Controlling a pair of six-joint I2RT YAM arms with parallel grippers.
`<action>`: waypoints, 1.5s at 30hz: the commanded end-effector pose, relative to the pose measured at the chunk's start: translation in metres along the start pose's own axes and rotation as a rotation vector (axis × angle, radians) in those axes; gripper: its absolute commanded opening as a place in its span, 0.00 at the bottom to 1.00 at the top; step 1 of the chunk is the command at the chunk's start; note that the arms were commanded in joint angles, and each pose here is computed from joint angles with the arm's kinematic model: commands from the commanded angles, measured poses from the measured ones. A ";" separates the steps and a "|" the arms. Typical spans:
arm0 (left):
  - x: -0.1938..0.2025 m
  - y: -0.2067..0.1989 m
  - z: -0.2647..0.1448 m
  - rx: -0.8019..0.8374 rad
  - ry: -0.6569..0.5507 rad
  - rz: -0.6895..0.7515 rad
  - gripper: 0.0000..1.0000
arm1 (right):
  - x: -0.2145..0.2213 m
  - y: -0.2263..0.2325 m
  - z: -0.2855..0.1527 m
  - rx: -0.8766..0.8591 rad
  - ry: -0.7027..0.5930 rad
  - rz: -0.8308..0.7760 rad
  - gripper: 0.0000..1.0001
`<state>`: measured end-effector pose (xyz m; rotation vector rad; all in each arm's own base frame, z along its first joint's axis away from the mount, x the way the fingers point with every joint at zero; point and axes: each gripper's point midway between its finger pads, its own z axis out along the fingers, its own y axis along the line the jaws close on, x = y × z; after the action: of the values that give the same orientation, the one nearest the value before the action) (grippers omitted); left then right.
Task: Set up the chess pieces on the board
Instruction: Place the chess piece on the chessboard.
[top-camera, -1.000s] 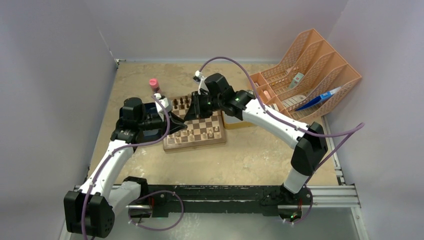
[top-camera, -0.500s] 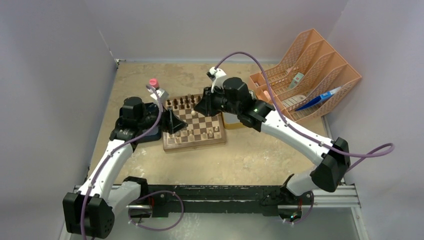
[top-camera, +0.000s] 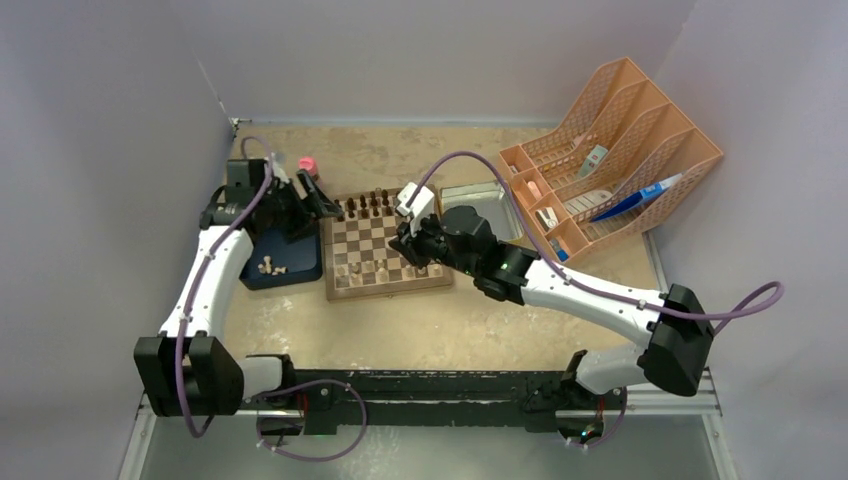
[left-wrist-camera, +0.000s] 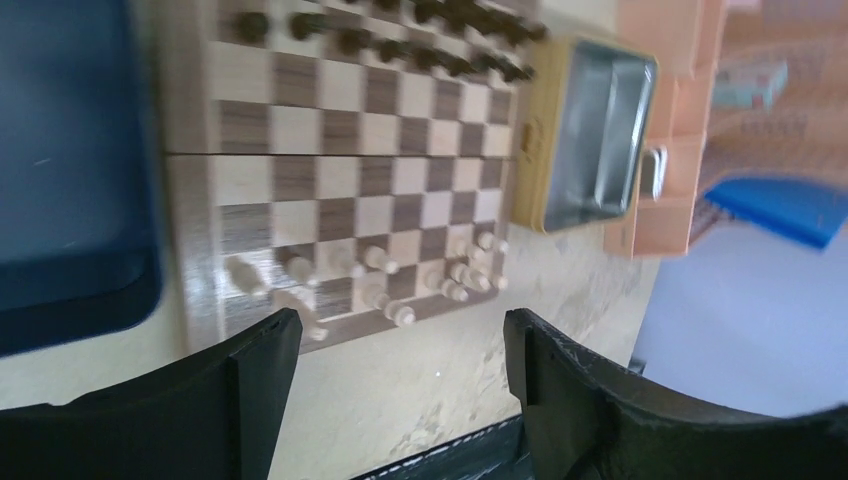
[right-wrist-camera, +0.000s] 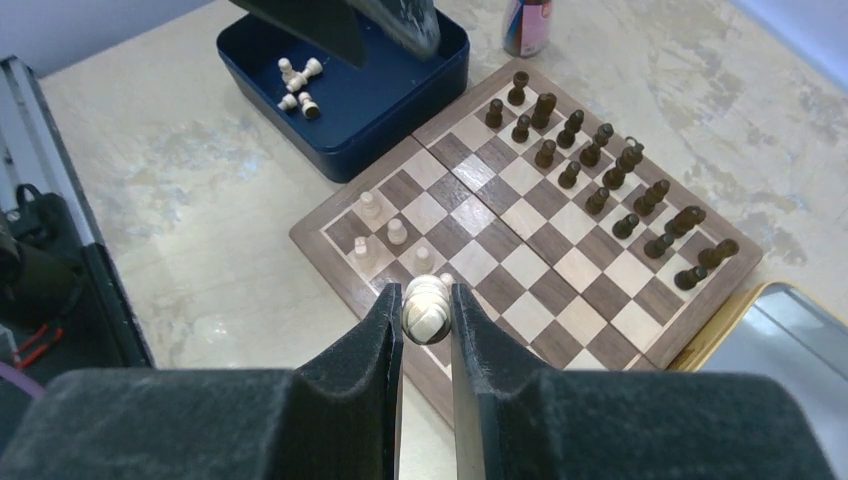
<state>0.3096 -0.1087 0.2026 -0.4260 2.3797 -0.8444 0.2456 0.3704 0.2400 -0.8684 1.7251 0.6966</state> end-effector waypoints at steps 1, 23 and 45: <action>-0.018 0.032 -0.014 -0.134 -0.034 -0.198 0.74 | -0.016 -0.005 0.002 0.029 -0.104 -0.133 0.11; -0.009 0.054 -0.012 -0.224 0.002 -0.149 0.80 | 0.065 0.001 0.045 -0.053 0.027 -0.322 0.13; 0.020 0.051 -0.012 -0.176 0.066 -0.254 0.79 | 0.113 0.003 0.061 -0.042 0.123 -0.307 0.12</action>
<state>0.2780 -0.0707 0.1575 -0.8106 2.5465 -0.7293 0.2492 0.3842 0.1009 -1.2437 1.6785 0.4631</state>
